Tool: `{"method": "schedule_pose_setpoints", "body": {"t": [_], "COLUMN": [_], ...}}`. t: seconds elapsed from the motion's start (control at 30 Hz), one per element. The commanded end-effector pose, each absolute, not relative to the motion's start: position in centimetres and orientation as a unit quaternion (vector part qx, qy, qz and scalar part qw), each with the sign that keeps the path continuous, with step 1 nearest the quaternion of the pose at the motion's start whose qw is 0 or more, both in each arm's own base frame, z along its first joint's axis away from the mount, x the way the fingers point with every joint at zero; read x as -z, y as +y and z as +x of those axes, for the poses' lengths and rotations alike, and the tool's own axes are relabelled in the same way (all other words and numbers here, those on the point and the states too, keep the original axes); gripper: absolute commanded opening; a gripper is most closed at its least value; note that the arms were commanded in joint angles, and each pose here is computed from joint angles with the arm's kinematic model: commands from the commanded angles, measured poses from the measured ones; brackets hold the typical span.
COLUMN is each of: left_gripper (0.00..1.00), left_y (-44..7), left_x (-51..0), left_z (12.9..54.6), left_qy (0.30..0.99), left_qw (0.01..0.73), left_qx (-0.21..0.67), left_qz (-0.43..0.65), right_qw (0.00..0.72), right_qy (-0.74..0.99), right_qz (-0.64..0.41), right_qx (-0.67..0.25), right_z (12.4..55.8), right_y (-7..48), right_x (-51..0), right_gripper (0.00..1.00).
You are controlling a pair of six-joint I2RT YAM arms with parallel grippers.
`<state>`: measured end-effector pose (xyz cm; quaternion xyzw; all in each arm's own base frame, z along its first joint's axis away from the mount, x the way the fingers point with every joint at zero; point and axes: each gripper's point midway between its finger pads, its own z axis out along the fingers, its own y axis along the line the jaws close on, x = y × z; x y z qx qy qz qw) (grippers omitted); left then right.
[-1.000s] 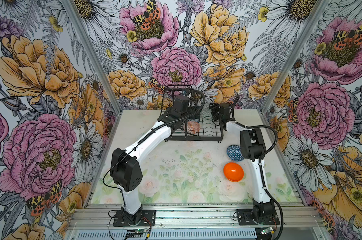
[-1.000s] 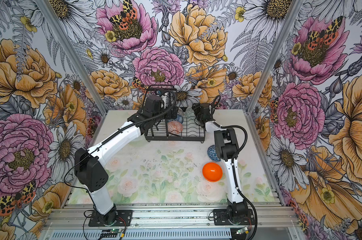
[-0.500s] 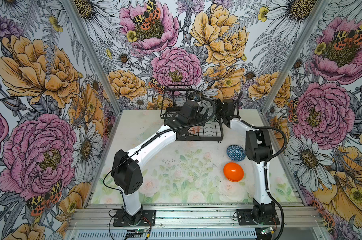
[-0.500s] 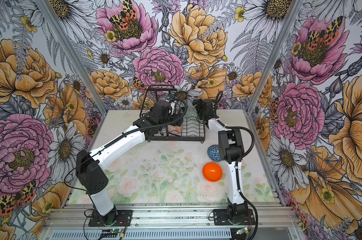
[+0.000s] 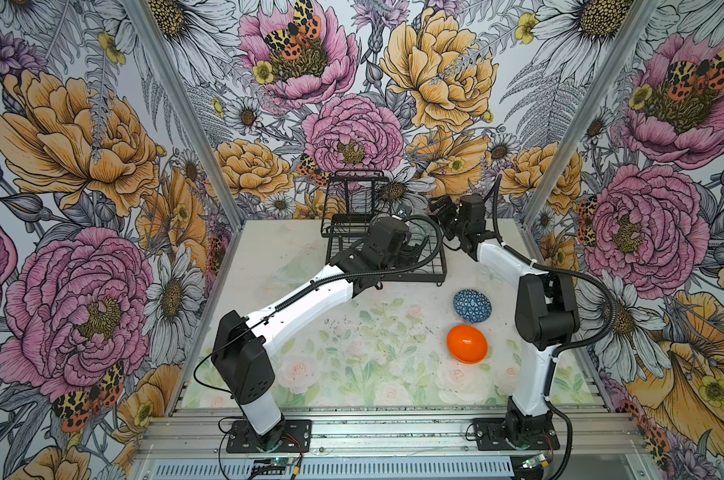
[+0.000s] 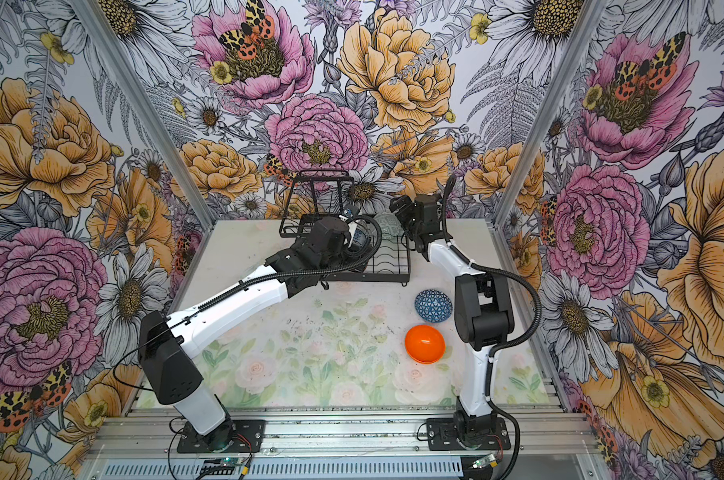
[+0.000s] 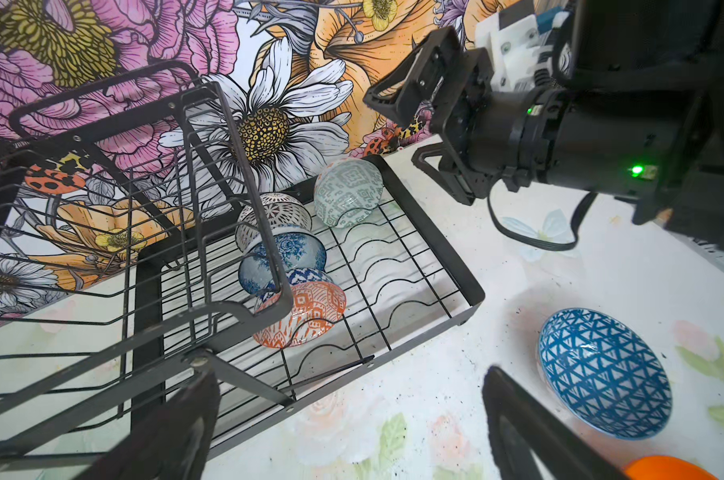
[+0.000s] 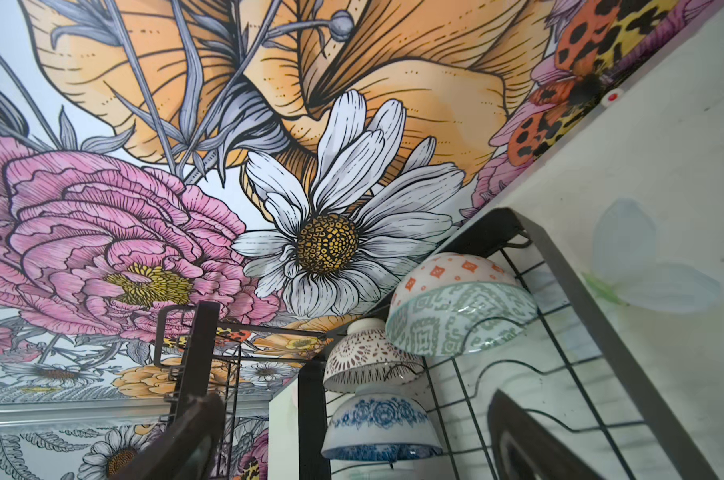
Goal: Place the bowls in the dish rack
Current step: 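Move the right gripper over the blue triangle-patterned bowl while left withdraws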
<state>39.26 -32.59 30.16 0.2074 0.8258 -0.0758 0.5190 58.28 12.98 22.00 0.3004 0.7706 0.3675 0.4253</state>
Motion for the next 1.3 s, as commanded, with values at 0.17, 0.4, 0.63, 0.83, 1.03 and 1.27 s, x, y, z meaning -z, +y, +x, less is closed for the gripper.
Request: {"method": "schedule_pose_setpoints", "body": {"t": [0.17,0.4,0.63,0.83,1.03,1.27], "left_gripper": [0.99,0.99,0.99,0.99,0.99,0.99], "left_y": [-33.4,-35.9,-39.9,-41.8,-42.2,-41.9], "left_x": [-31.7,-31.1,-28.5,-26.4,-25.0,-24.0], "left_z": [39.2,38.7,37.1,36.2,35.8,35.5], "left_qy": [0.812,0.817,0.820,0.836,0.845,0.850], "left_qw": [0.547,0.541,0.519,0.491,0.474,0.465], "left_qx": [0.025,0.058,0.074,0.099,0.109,0.107], "left_qz": [0.201,0.191,0.228,0.225,0.223,0.222], "right_qw": [0.425,0.407,0.396,0.357,0.314,0.291], "right_qy": [0.832,0.867,0.882,0.898,0.905,0.917], "right_qz": [0.233,0.218,0.213,0.220,0.244,0.238], "right_qx": [-0.270,-0.186,-0.142,-0.133,-0.147,-0.136], "right_z": [51.6,43.3,35.3,29.9,26.5,26.4], "right_y": [10.3,7.3,5.0,4.3,4.4,4.5], "right_x": [-22.1,-20.7,-19.5,-17.3,-14.7,-13.7], "right_gripper": [0.99,0.99,0.99,0.99,0.99,0.99]}}
